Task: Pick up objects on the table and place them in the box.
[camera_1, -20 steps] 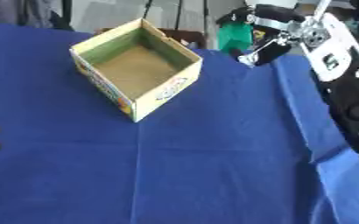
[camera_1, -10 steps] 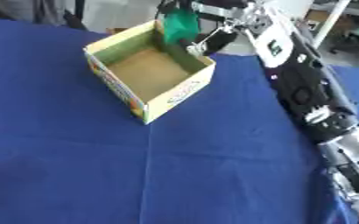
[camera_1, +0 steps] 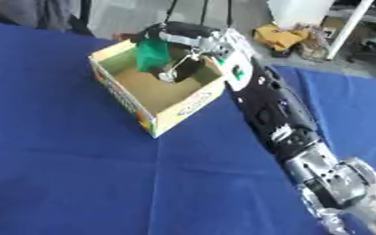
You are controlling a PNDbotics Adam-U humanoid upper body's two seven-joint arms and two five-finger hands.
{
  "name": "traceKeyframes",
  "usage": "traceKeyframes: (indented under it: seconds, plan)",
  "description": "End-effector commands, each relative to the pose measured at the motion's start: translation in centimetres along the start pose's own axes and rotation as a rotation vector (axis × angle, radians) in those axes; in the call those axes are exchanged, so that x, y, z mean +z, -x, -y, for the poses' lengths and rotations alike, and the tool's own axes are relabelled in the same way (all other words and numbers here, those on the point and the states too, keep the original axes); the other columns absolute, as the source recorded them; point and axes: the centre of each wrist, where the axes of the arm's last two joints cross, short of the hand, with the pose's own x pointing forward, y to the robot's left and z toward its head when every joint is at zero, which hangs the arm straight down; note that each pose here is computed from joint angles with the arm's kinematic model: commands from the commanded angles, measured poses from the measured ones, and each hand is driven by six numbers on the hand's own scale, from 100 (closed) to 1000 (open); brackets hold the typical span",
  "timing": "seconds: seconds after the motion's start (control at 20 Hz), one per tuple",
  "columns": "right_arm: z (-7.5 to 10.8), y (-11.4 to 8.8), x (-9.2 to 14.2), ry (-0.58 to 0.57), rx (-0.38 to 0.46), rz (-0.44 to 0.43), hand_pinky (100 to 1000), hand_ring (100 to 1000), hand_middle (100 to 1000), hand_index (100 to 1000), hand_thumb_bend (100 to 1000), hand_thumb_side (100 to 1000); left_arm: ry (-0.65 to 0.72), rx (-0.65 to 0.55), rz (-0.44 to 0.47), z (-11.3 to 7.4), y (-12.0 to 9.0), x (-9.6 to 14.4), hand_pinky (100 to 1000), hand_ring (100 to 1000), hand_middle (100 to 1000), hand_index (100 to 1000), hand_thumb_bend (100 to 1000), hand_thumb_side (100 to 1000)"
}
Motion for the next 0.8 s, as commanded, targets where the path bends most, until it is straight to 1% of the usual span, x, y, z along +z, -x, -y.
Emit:
traceKeyframes:
  seconds: [0.05, 0.25, 0.35, 0.4, 0.45, 0.5, 0.55, 0.65, 0.7, 0.75, 0.8]
  plan:
    - [0.1, 0.3, -0.1, 0.003, 0.015, -0.022, 531, 370, 801, 972, 100, 150, 0.018, -0.005, 0.043, 0.0, -1.0, -0.8, 605, 773, 581, 663, 387, 1000]
    - [-1.7, 0.4, -0.6, -0.044, 0.015, -0.040, 547, 406, 812, 973, 100, 140, 0.024, 0.000, 0.054, 0.1, -1.2, -1.1, 605, 773, 580, 663, 386, 1000]
    - [-2.4, 0.5, -0.7, -0.064, 0.022, -0.046, 564, 460, 827, 974, 100, 116, 0.026, 0.002, 0.056, 0.2, -1.3, -1.2, 605, 773, 580, 663, 385, 1000]
    - [-2.6, 0.5, -0.8, -0.070, 0.026, -0.048, 564, 460, 827, 974, 100, 116, 0.027, 0.002, 0.056, 0.2, -1.3, -1.2, 605, 773, 580, 663, 385, 1000]
    - [-2.9, 0.5, -0.8, -0.077, 0.030, -0.049, 586, 555, 848, 975, 100, 100, 0.027, 0.002, 0.056, 0.2, -1.3, -1.2, 605, 773, 580, 663, 384, 1000]
    - [-3.1, 0.6, -0.8, -0.083, 0.033, -0.051, 601, 615, 857, 976, 100, 109, 0.028, 0.002, 0.056, 0.2, -1.3, -1.2, 605, 773, 580, 663, 384, 1000]
    - [-3.2, 0.6, -0.8, -0.087, 0.035, -0.052, 606, 631, 861, 977, 100, 127, 0.028, 0.002, 0.056, 0.2, -1.3, -1.2, 606, 773, 579, 662, 385, 1000]
    - [-3.5, 0.7, -0.8, -0.091, 0.036, -0.053, 624, 693, 875, 978, 100, 157, 0.027, 0.003, 0.056, 0.2, -1.3, -1.2, 605, 774, 579, 662, 385, 1000]
    - [-3.6, 0.7, -0.8, -0.092, 0.036, -0.051, 648, 734, 885, 979, 100, 209, 0.027, 0.003, 0.055, 0.2, -1.3, -1.2, 605, 774, 579, 662, 385, 1000]
    - [-3.7, 0.8, -0.8, -0.093, 0.036, -0.048, 681, 767, 894, 980, 100, 234, 0.027, 0.003, 0.055, 0.2, -1.3, -1.2, 605, 774, 579, 662, 386, 1000]
    - [-3.7, 0.8, -0.8, -0.094, 0.037, -0.045, 739, 819, 907, 981, 100, 280, 0.027, 0.003, 0.055, 0.2, -1.2, -1.2, 606, 774, 579, 662, 386, 1000]
